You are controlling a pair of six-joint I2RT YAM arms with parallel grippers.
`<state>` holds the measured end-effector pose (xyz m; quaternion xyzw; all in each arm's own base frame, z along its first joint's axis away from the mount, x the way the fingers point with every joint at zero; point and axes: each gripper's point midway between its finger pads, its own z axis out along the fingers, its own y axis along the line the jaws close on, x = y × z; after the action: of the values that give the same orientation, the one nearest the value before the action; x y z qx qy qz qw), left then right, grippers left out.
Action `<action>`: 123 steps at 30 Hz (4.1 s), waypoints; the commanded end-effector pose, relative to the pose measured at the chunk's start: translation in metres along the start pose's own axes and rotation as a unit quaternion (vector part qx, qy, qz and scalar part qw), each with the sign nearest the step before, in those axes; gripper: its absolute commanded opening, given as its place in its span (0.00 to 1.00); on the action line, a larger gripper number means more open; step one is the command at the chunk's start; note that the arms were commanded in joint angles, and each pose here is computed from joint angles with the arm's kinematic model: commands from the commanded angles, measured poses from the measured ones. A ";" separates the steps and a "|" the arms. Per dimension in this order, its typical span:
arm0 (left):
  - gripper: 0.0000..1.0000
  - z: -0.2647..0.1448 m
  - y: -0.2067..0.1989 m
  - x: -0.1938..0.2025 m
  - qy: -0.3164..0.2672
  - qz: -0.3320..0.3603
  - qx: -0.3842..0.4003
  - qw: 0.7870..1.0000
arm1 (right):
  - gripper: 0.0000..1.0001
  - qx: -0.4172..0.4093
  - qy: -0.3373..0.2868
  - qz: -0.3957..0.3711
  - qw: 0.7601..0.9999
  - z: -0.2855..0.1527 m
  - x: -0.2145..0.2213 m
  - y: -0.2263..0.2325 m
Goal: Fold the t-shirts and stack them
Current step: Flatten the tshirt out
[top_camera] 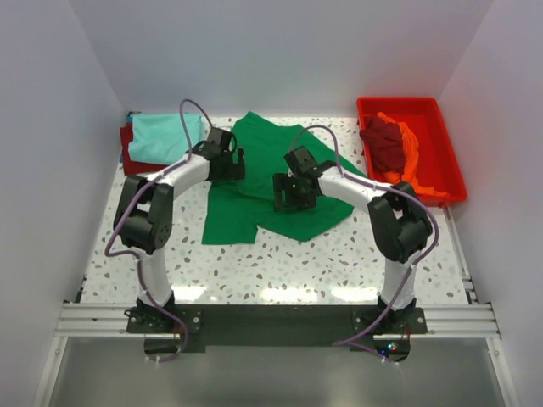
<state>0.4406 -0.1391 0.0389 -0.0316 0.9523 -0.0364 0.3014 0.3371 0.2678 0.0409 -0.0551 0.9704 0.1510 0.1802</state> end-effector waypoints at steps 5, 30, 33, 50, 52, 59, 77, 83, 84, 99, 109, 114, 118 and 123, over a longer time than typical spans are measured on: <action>0.97 -0.104 0.014 -0.072 -0.113 0.002 -0.034 0.993 | 0.80 -0.017 -0.033 0.013 0.999 -0.045 -0.029 0.023; 0.57 -0.131 0.067 0.166 0.118 -0.048 -0.073 0.989 | 0.81 -0.001 -0.066 0.041 0.997 -0.118 0.019 -0.009; 0.55 -0.127 0.063 0.165 0.118 -0.045 -0.065 0.990 | 0.81 -0.002 -0.068 0.044 0.997 -0.122 0.023 -0.011; 0.39 -0.105 0.070 0.169 0.113 -0.036 -0.072 0.990 | 0.82 0.002 -0.056 0.054 0.997 -0.121 0.047 -0.021; 0.39 -0.105 0.074 0.170 0.112 -0.034 -0.082 0.990 | 0.82 0.001 -0.056 0.055 0.997 -0.122 0.047 -0.022; 0.36 -0.098 0.078 0.170 0.104 -0.040 -0.085 0.990 | 0.82 0.001 -0.055 0.054 0.997 -0.123 0.049 -0.022; 0.00 -0.090 0.066 0.176 0.108 -0.069 -0.040 0.991 | 0.82 0.011 -0.047 0.054 0.997 -0.126 0.061 -0.030; 0.00 -0.130 0.093 0.069 -0.009 -0.159 -0.006 0.987 | 0.82 0.046 -0.056 0.046 0.996 -0.132 0.061 -0.045; 0.00 -0.140 0.101 0.057 -0.021 -0.164 -0.010 0.986 | 0.82 0.050 -0.056 0.044 0.996 -0.133 0.061 -0.046; 0.00 -0.176 0.136 0.019 -0.080 -0.210 0.008 0.974 | 0.83 0.059 -0.057 0.061 0.995 -0.084 0.070 -0.058; 0.00 -0.182 0.137 0.030 -0.075 -0.202 0.005 0.976 | 0.81 0.034 -0.072 0.040 0.996 -0.035 0.031 -0.036; 0.00 -0.190 0.140 0.027 -0.081 -0.192 -0.002 0.978 | 0.70 0.031 -0.085 0.002 0.996 -0.019 0.004 -0.028; 0.00 -0.194 0.144 0.024 -0.086 -0.189 -0.011 0.978 | 0.44 0.022 -0.110 -0.012 0.994 -0.029 -0.022 -0.018; 0.00 -0.210 0.163 0.012 -0.101 -0.176 -0.049 0.978 | 0.00 0.056 -0.135 -0.037 0.989 -0.083 -0.038 -0.023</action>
<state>0.2969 0.0140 0.1543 -0.2269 0.9096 -0.0714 0.3408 0.3372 0.2352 0.0664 -0.0514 0.9565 0.1143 0.2635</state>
